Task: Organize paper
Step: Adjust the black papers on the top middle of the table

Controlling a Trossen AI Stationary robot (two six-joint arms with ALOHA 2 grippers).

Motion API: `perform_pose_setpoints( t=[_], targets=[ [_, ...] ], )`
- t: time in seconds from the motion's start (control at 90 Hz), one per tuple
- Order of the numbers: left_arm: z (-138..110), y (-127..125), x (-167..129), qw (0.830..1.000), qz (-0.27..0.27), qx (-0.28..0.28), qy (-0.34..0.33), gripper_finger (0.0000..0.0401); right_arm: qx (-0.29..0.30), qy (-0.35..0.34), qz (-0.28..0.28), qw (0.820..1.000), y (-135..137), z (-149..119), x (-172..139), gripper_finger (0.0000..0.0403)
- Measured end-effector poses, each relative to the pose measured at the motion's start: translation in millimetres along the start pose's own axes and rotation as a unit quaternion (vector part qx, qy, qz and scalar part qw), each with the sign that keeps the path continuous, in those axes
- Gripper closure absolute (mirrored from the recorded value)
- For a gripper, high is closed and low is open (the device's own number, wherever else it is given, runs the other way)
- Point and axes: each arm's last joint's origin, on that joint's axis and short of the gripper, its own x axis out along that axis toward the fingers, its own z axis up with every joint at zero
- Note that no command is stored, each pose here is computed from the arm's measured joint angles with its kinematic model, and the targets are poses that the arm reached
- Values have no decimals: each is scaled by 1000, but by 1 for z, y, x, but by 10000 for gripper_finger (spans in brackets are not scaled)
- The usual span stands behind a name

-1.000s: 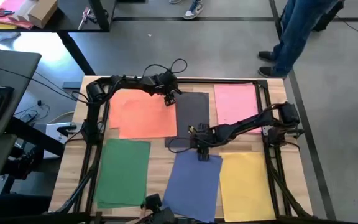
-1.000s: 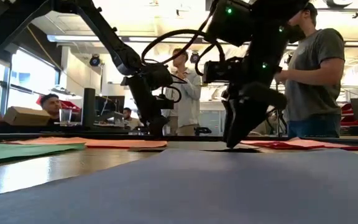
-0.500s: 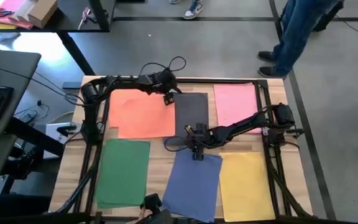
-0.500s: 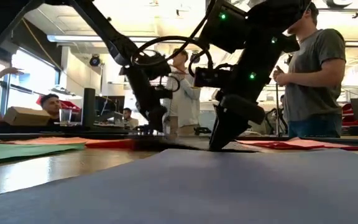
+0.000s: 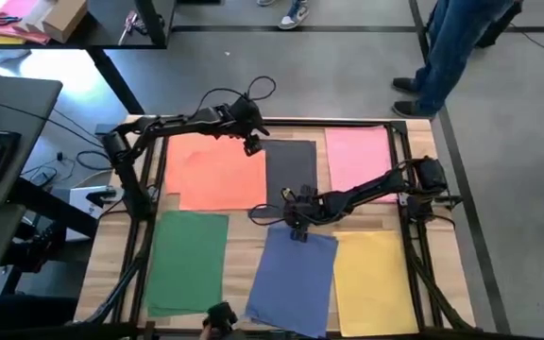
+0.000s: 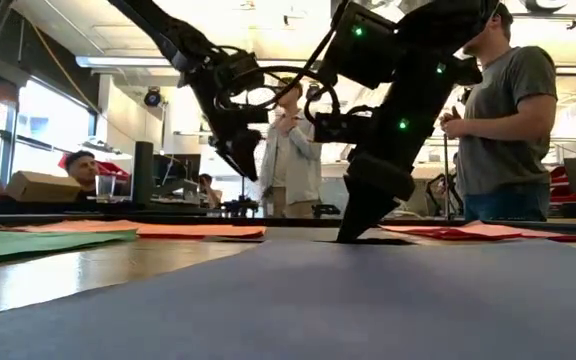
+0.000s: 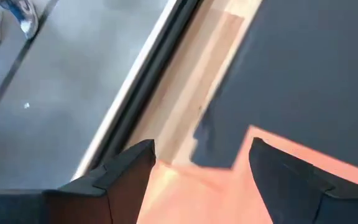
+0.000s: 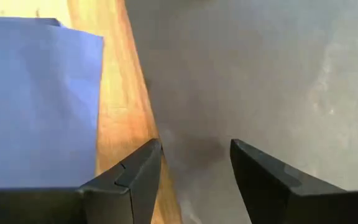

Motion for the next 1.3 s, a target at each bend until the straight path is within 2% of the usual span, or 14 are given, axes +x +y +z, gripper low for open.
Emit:
perform_pose_setpoints(
  t=[0.244, 0.511, 0.633, 0.756, 0.978, 1.1, 1.3],
  targets=[
    [-27, -20, -36, 999, -13, -42, -33, 151, 22, -2, -8, 1000, -1, 0, 0, 227],
    [-55, -59, -51, 997, -31, -45, -57, 151, 62, -50, 48, 996, -17, 23, -25, 227],
    [-60, -74, -58, 995, -33, -46, -80, 152, 49, -38, 22, 998, -35, 21, -8, 227],
    [-74, -86, -56, 994, -43, -57, -81, 152, 60, -24, 32, 997, -55, 22, 15, 227],
    [-107, -83, -40, 995, -33, -88, -37, 152, 114, 6, 11, 993, -100, 18, 32, 227],
    [-112, -78, -35, 994, -26, -103, -30, 152, 140, 19, 5, 990, -122, 15, 36, 227],
    [-111, -65, -32, 991, -13, -125, -36, 152, 149, 17, 28, 988, -127, 15, 38, 227]
  ],
)
